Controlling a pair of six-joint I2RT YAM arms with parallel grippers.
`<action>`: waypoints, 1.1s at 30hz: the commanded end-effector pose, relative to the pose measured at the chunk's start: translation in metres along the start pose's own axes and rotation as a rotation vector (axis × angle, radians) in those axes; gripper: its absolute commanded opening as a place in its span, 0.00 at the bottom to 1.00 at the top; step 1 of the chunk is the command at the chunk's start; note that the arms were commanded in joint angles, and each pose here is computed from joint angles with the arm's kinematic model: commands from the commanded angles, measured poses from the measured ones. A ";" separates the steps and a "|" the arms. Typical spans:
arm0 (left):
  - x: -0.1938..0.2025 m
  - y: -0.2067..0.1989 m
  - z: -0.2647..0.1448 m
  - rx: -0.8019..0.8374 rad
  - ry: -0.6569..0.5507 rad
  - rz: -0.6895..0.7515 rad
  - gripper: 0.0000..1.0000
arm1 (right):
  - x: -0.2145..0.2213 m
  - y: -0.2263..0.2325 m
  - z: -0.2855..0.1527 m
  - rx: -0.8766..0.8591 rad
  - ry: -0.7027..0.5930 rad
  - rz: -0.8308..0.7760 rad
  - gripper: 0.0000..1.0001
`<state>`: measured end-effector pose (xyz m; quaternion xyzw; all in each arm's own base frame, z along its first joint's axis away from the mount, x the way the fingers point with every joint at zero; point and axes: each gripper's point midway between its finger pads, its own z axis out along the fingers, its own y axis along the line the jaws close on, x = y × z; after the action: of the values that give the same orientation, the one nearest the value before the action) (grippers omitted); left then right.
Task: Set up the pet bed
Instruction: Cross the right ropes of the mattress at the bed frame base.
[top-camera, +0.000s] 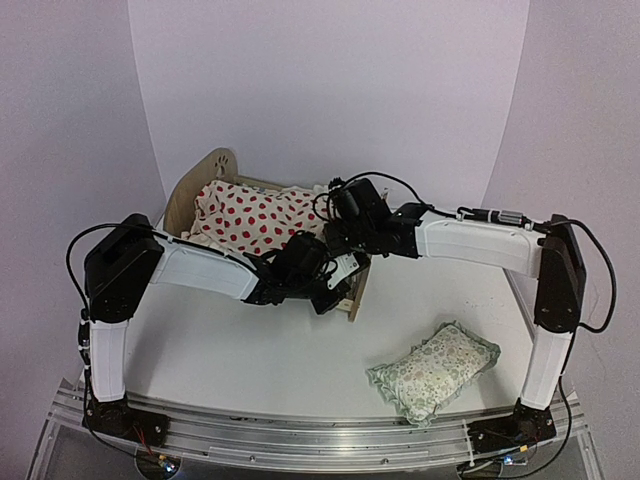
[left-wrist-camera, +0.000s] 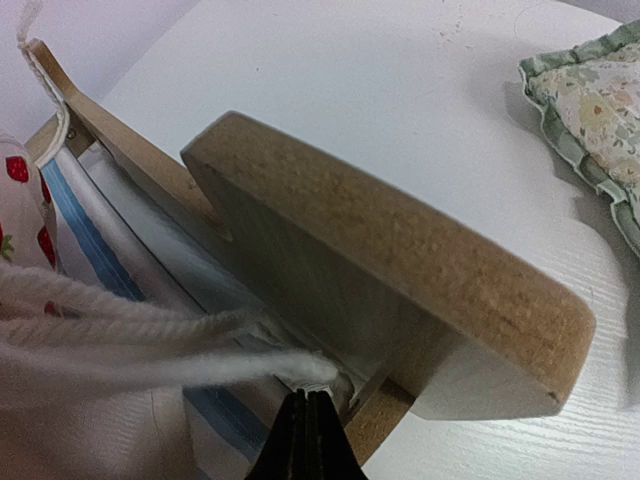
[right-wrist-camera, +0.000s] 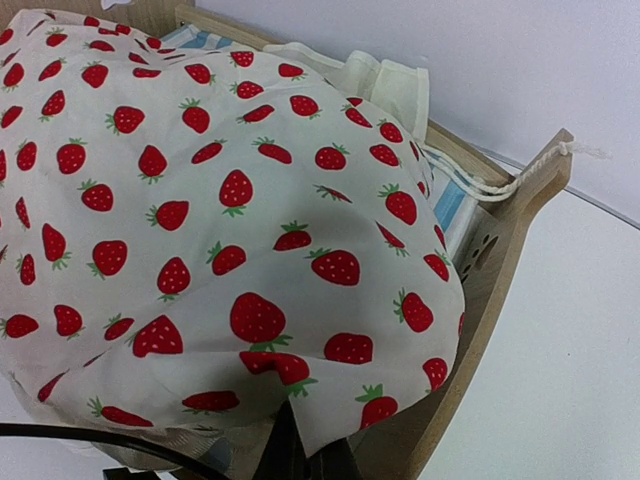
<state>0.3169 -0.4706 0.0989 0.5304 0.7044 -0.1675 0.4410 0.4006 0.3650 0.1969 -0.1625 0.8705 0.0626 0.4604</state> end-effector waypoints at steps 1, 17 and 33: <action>0.008 -0.002 0.001 0.026 0.059 -0.024 0.00 | 0.008 -0.010 0.008 0.018 0.021 0.009 0.00; -0.043 0.008 -0.080 -0.029 -0.222 -0.120 0.32 | -0.036 0.012 -0.018 -0.136 -0.043 0.113 0.00; -0.055 0.002 -0.093 -0.019 -0.407 -0.133 0.44 | -0.063 0.006 -0.043 -0.160 -0.079 0.431 0.00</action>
<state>0.2802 -0.4330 0.1501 0.4555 0.6782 -0.2580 0.5157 0.4008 0.3782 0.2153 -0.0709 0.8826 0.1693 0.4329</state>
